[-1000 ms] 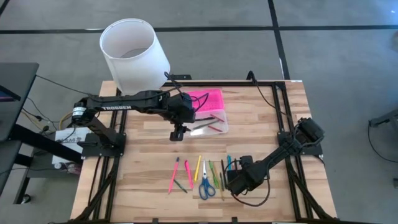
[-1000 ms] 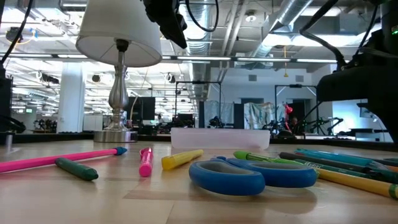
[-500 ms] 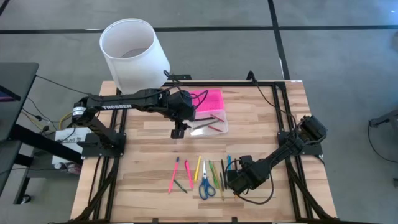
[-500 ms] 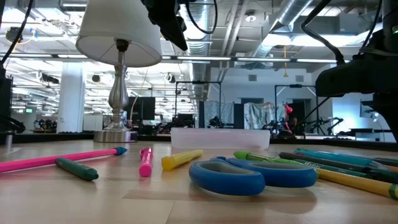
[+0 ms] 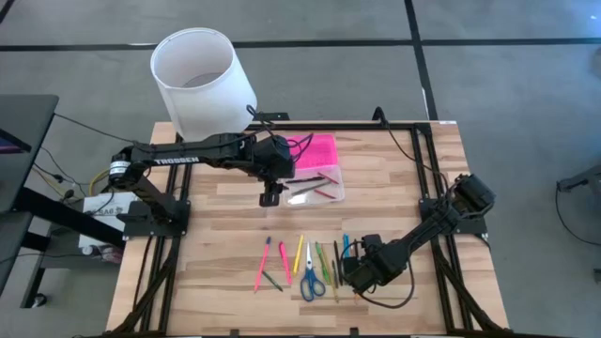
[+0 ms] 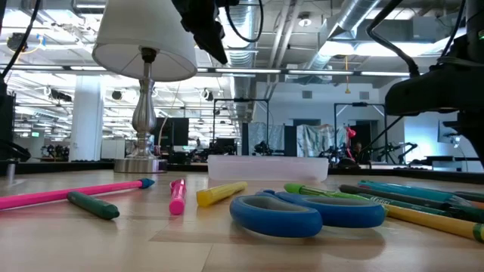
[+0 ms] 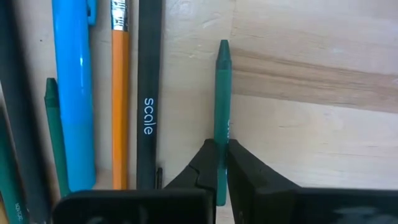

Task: Pick & place school supplies into a supply box
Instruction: Put the green crayon into the pink supply box

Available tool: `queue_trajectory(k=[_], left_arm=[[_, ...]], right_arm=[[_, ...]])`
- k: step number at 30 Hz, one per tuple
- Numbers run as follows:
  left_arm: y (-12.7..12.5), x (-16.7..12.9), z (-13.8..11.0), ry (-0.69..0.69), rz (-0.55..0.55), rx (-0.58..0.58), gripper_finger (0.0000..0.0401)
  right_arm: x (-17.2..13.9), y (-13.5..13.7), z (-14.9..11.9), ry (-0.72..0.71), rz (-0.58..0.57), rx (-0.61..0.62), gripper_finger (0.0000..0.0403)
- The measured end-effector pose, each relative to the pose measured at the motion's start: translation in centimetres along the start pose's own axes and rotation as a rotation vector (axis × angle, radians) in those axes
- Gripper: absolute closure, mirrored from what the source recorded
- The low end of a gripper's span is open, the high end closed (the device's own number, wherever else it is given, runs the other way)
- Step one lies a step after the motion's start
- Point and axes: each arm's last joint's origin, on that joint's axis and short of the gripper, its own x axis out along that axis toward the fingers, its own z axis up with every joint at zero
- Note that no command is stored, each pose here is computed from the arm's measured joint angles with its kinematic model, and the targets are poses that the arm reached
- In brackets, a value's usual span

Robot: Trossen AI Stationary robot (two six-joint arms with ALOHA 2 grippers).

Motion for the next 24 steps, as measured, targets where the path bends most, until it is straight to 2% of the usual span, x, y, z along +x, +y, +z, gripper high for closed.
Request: queue_trajectory(k=[13,24], left_arm=[[0.8,0.0,-0.1,0.021,0.106,0.06,0.0219],[1.9,-0.1,-0.7,0.081,0.202,0.037,0.0219]], right_arm=[[-1.0,-0.8,0.1,0.001,-0.011,-0.026,0.04],[-1.0,-0.8,0.1,0.0,-0.007,-0.034,0.04]])
